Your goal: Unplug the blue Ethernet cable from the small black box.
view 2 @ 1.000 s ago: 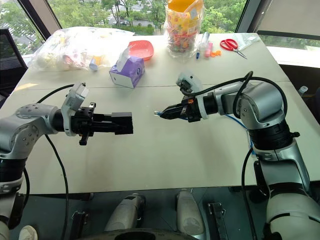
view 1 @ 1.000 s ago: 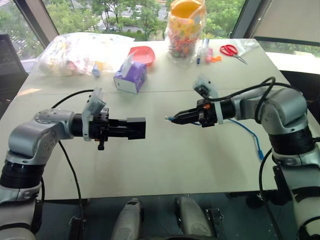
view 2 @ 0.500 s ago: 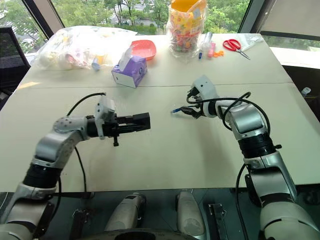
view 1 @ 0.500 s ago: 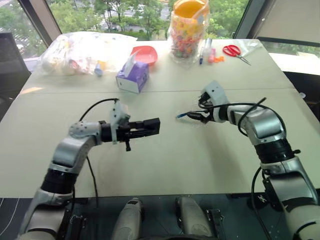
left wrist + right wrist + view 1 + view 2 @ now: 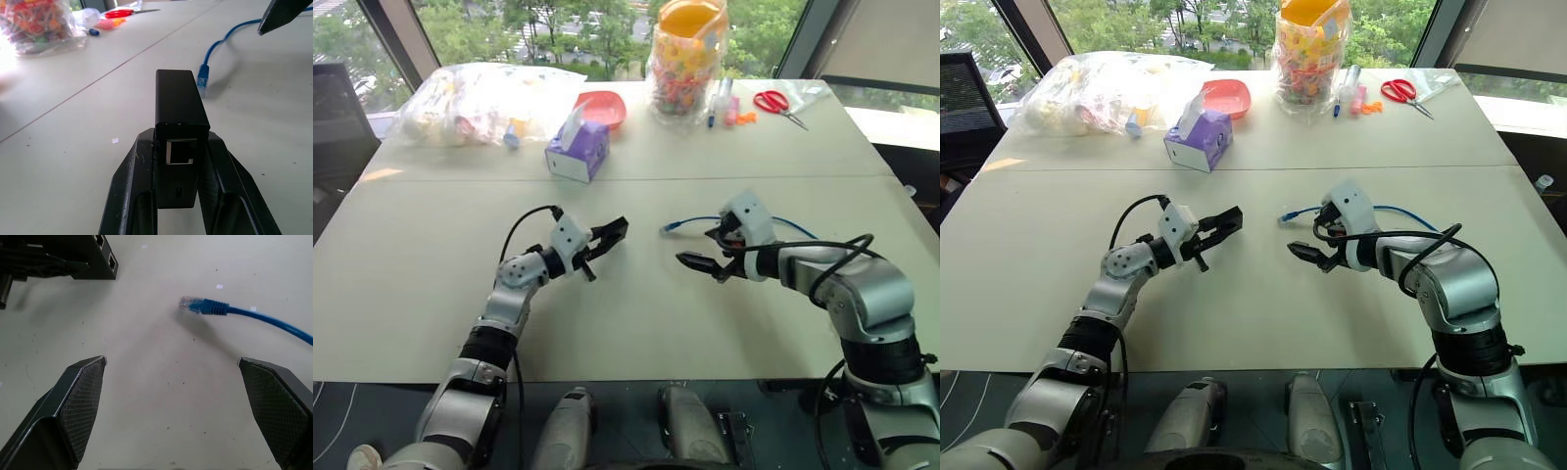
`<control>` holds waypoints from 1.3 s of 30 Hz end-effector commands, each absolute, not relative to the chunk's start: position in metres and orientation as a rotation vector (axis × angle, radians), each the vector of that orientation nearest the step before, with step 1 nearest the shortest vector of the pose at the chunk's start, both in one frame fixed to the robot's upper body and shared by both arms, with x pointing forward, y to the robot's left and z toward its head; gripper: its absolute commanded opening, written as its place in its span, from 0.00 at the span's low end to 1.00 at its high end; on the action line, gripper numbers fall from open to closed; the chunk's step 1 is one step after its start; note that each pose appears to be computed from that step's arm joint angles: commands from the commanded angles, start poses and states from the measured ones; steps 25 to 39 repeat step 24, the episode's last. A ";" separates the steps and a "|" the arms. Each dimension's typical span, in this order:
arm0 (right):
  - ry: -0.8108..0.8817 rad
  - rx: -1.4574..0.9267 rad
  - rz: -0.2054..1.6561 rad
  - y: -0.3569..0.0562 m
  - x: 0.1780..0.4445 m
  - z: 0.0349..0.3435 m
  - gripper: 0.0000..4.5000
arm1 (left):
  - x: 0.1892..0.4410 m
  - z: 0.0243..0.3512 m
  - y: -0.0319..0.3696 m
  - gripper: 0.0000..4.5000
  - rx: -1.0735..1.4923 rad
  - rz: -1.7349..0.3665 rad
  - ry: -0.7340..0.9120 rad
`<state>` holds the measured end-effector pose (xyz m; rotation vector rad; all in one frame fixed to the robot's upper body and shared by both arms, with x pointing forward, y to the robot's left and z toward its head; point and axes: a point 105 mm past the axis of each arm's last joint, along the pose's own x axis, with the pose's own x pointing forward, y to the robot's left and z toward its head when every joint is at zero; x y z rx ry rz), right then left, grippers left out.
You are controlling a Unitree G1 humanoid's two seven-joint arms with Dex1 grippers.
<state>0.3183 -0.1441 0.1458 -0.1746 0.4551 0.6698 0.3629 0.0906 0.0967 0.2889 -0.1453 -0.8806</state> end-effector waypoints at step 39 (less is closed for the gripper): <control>0.377 -0.228 0.774 -0.139 0.287 0.164 1.00 | 0.326 0.128 0.140 0.99 0.169 -0.875 -0.057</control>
